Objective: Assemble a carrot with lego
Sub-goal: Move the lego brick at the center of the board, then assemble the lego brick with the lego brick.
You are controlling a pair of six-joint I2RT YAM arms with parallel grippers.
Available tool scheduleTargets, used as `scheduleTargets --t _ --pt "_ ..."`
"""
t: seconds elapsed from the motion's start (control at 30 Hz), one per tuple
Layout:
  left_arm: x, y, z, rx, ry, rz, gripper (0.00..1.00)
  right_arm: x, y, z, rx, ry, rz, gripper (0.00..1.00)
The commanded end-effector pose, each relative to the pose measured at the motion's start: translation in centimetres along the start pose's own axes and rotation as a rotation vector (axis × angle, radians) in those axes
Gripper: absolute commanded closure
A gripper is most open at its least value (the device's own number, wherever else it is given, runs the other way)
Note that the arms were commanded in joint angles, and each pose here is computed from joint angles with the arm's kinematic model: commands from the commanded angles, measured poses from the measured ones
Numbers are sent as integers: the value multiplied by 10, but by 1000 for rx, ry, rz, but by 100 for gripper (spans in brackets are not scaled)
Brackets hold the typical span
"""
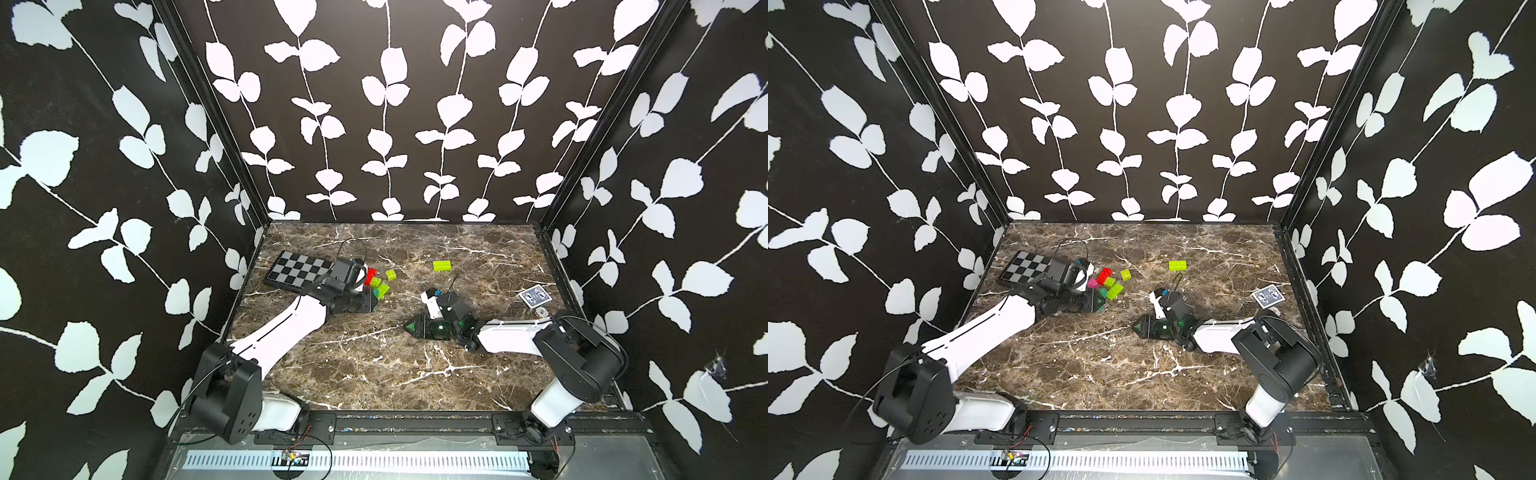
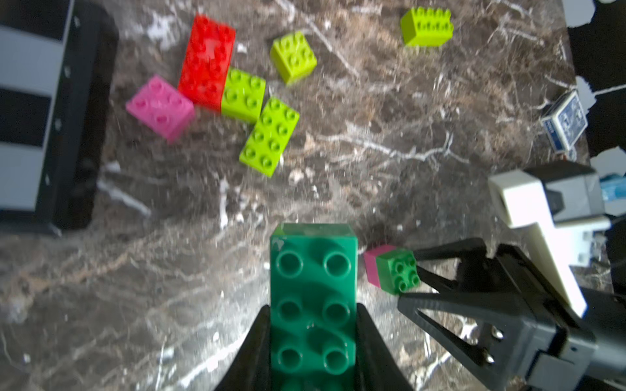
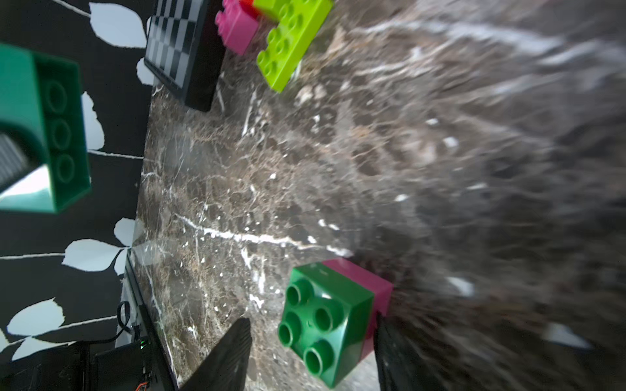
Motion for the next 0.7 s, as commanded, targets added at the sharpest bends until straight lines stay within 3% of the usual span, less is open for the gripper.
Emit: scheduleTargets --t 0.0,0.13,0.33,0.47,0.67 --pt "-7 -9 17 13 -69 -21 90 12 -2 -6 -78 22 -89 39" --pt "-30 -9 33 37 -60 -48 92 3 -25 -14 -144 42 -68 35" --pt "-63 -6 41 52 -44 -140 100 -22 -70 -39 -238 10 91 34" --pt "-88 1 33 50 -42 -144 100 -37 -84 -54 -273 31 119 34" --pt "-110 16 20 153 -17 -272 100 -53 -96 -65 -297 77 104 34"
Point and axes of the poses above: each gripper's point midway between its finger pads, its own y axis out along the fingers, its own x axis along the line the jaws close on, z = x × y, the point moved 9 cm from there along -y, back along the fingers, and after that the axes turned 14 degrees about y, right-handed, at the moved point
